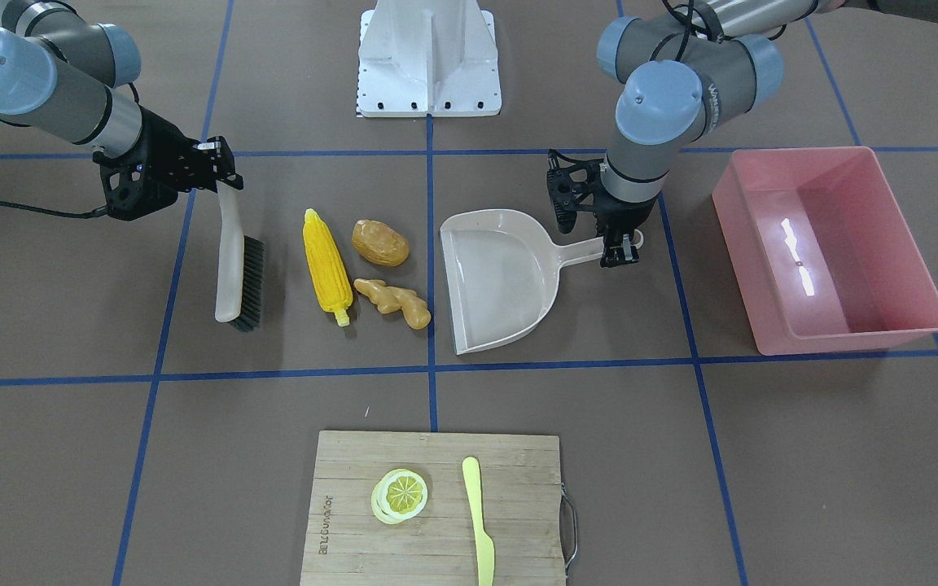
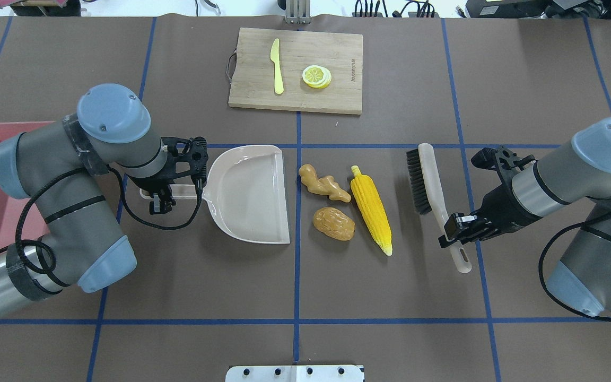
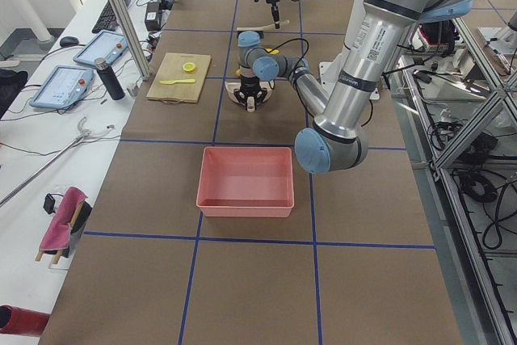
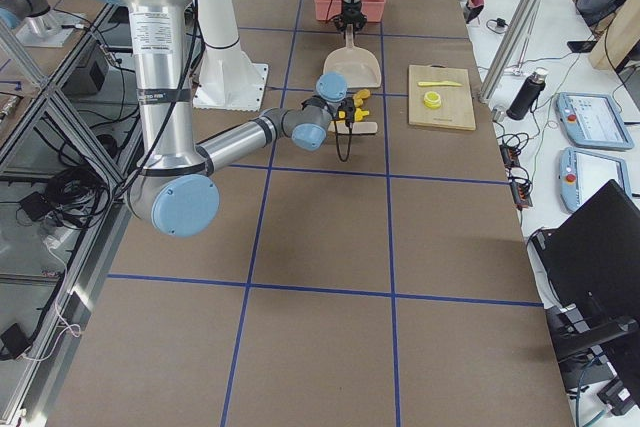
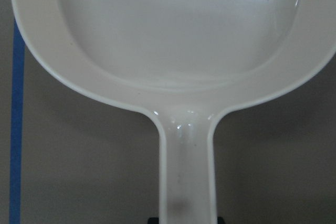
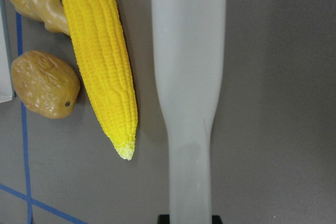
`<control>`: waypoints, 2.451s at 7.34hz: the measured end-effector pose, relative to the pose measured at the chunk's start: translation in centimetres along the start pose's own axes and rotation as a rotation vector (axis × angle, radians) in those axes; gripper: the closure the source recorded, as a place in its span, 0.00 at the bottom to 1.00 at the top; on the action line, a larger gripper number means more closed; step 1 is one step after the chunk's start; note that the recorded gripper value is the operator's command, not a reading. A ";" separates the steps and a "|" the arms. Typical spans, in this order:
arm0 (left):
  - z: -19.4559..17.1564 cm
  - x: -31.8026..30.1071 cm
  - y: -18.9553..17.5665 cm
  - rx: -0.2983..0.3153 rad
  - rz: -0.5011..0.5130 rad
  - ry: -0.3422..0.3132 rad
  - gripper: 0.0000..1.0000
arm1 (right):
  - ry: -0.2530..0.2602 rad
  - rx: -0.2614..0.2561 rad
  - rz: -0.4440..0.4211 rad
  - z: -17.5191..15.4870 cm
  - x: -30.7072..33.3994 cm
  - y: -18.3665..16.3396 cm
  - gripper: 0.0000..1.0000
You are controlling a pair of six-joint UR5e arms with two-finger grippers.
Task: Sweep and dump trash into bin
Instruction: 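Bring the right gripper holding the brush beside the corn while the left holds the dustpan, then sweep the corn, potato and ginger with the brush toward the dustpan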
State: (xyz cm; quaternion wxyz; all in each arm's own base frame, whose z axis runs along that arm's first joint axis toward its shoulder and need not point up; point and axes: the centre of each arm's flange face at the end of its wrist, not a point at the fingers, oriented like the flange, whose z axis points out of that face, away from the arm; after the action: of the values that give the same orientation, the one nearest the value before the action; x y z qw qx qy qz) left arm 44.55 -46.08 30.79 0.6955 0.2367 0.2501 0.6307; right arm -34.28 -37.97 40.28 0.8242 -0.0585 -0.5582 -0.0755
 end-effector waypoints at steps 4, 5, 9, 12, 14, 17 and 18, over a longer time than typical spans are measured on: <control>-1.3 -0.2 -2.2 -0.023 0.061 0.011 1.00 | -0.116 0.066 0.060 1.1 2.2 -0.3 1.00; -1.5 -0.3 -2.7 -0.023 0.067 0.010 1.00 | -0.142 0.071 0.070 1.5 2.4 -0.3 1.00; -1.2 -1.1 -4.9 -0.030 0.069 0.017 1.00 | -0.164 -0.009 0.078 5.1 0.1 1.7 1.00; -1.2 -1.0 -4.9 -0.029 0.069 0.019 1.00 | -0.179 -0.036 0.110 6.3 -1.8 2.4 1.00; -1.2 -1.1 -4.9 -0.030 0.068 0.019 1.00 | -0.182 -0.041 0.115 6.8 -2.6 2.6 1.00; -1.2 -1.0 -5.0 -0.032 0.067 0.020 1.00 | -0.172 -0.036 0.123 7.5 -4.9 1.7 1.00; -1.3 -1.0 -5.0 -0.033 0.067 0.021 1.00 | -0.170 -0.031 0.123 7.7 -5.3 1.5 1.00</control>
State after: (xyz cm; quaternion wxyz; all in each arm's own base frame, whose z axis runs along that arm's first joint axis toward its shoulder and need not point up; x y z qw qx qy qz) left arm 47.41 -47.52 26.66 0.6751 0.2271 0.2389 0.6600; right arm -42.93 -34.78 38.20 0.7759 -0.1117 -0.6202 -0.0280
